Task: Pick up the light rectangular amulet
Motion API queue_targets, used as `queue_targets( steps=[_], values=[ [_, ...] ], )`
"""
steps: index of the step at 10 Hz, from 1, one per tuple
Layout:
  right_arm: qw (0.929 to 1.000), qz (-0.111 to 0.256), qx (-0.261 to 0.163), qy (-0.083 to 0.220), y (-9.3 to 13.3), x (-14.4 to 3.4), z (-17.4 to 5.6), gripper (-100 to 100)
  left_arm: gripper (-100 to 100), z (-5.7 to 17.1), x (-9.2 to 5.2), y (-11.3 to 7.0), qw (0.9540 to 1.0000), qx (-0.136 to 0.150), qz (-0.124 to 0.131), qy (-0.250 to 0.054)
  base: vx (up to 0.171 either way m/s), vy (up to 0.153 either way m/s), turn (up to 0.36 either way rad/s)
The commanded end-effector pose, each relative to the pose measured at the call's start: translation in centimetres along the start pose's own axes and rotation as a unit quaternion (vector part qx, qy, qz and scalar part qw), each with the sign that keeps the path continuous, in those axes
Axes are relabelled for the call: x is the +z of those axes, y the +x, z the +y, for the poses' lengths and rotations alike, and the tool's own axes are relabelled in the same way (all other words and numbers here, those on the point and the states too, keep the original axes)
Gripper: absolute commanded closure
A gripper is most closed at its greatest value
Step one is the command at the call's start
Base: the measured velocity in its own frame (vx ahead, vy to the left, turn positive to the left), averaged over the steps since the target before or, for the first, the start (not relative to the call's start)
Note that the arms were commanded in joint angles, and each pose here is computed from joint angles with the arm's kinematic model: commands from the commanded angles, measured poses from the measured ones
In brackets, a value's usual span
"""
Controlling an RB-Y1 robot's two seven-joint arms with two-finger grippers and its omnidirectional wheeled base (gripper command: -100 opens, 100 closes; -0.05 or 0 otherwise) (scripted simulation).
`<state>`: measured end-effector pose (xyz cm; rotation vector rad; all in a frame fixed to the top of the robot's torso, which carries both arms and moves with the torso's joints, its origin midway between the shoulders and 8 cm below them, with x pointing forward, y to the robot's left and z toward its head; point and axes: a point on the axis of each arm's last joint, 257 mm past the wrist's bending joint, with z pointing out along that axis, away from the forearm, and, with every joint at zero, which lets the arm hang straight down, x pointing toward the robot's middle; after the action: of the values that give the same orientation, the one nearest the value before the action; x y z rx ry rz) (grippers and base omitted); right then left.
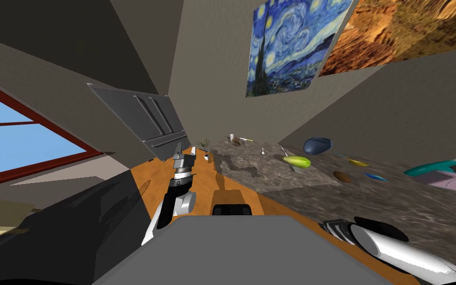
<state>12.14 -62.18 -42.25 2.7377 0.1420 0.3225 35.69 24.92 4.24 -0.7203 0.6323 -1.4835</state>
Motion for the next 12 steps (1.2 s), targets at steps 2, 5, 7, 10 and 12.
queue_targets(
  steps=[2, 5, 7, 10, 12],
  values=[
    [0.9992, -0.026, 0.027, 0.015, -1.4, -0.3, 0.0, -100, 0, 0.0, 0.0, 0.0, 1.0000, 0.000, 0.000, 0.000, 0.044, 0.014, 0.017],
    [0.9918, -0.064, 0.105, 0.035, -3.7, -1.2, 1.3, -100, 0, 0.0, 0.0, 0.0, 1.0000, 0.000, 0.000, 0.000, 0.064, 0.009, 0.102],
    [0.9851, -0.085, 0.142, 0.046, -4.7, -1.8, 1.7, -100, 0, 0.0, 0.0, 0.0, 1.0000, 0.000, 0.000, 0.000, 0.084, -0.012, 0.083],
    [0.9744, -0.116, 0.183, 0.062, -6.0, -2.6, 1.6, -100, 0, 0.0, 0.0, 0.0, 1.0000, 0.000, 0.000, 0.000, 0.078, -0.029, 0.092],
    [0.9648, -0.132, 0.216, 0.072, -6.6, -3.4, 1.9, -100, 0, 0.0, 0.0, 0.0, 1.0000, 0.000, 0.000, 0.000, 0.077, -0.038, 0.108]
  ],
)
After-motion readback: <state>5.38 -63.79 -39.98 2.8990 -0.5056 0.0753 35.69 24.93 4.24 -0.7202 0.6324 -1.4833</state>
